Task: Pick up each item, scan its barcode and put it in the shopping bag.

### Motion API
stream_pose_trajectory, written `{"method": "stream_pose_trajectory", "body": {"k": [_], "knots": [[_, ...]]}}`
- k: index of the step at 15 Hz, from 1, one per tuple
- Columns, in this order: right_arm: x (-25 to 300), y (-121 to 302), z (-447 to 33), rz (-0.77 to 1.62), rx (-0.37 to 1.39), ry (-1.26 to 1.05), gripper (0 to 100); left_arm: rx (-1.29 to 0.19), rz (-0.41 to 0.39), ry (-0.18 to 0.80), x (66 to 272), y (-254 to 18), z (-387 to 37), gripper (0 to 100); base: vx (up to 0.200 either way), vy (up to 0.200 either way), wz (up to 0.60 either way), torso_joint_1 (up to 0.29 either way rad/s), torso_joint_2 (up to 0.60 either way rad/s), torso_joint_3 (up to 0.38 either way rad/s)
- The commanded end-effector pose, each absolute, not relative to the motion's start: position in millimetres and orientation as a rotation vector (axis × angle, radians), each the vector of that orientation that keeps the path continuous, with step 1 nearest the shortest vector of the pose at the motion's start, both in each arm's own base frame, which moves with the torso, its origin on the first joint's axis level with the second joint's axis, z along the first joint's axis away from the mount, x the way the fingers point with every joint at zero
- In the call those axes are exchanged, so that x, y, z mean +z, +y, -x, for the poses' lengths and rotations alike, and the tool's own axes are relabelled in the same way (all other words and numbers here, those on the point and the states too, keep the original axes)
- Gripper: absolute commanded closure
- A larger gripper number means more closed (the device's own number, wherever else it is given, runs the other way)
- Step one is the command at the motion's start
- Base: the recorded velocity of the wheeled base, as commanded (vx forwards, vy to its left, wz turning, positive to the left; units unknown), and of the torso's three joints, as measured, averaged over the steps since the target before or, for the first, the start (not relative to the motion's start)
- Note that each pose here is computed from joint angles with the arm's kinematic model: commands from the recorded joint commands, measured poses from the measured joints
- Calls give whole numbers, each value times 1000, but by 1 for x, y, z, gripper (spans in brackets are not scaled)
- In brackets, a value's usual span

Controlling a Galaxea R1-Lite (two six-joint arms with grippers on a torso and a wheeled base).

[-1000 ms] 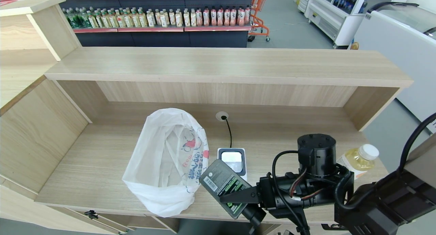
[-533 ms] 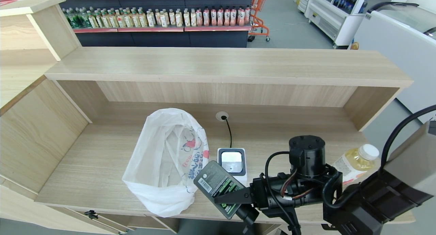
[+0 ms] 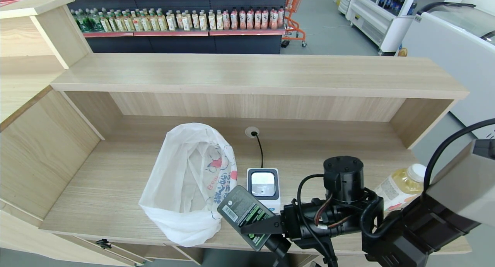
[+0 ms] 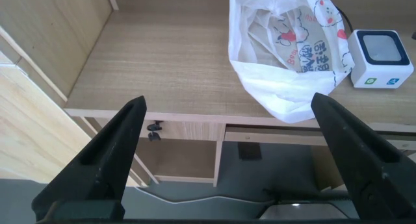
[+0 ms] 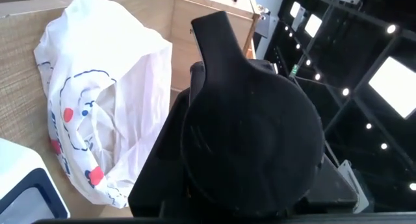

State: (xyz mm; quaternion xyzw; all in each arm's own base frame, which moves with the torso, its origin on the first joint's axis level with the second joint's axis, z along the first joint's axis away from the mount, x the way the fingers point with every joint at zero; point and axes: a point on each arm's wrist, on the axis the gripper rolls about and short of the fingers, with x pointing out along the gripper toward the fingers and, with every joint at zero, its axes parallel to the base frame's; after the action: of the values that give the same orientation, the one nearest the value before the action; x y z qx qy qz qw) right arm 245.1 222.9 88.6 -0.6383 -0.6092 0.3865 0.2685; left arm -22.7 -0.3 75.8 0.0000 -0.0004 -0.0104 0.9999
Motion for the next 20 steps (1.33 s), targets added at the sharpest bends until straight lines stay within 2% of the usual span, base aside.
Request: {"method": "stream_pose_trajectory", "body": {"k": [1,10,13,15,17,19,20], "knots": [[88,224,-245,1719,1044,-1646,100,-21,0,-2,76,0,23,0,0,0,0,0,0,0],[92,225,-243,1713,1048,-1647,100,-20,0,-2,76,0,23,0,0,0,0,0,0,0],[124,211,-237,1681,999,-1577,100,-21,0,-2,76,0,23,0,0,0,0,0,0,0],[165,177,-227,1660,897,-1412,100,-20,0,-2,76,0,23,0,0,0,0,0,0,0],[191,121,-200,1722,710,-994,100,-20,0,-2,76,0,23,0,0,0,0,0,0,0],[211,79,-172,1616,696,-672,100,-20,0,-2,76,0,23,0,0,0,0,0,0,0],[211,60,-161,1487,731,-494,100,-20,0,-2,76,0,23,0,0,0,0,0,0,0]]}}
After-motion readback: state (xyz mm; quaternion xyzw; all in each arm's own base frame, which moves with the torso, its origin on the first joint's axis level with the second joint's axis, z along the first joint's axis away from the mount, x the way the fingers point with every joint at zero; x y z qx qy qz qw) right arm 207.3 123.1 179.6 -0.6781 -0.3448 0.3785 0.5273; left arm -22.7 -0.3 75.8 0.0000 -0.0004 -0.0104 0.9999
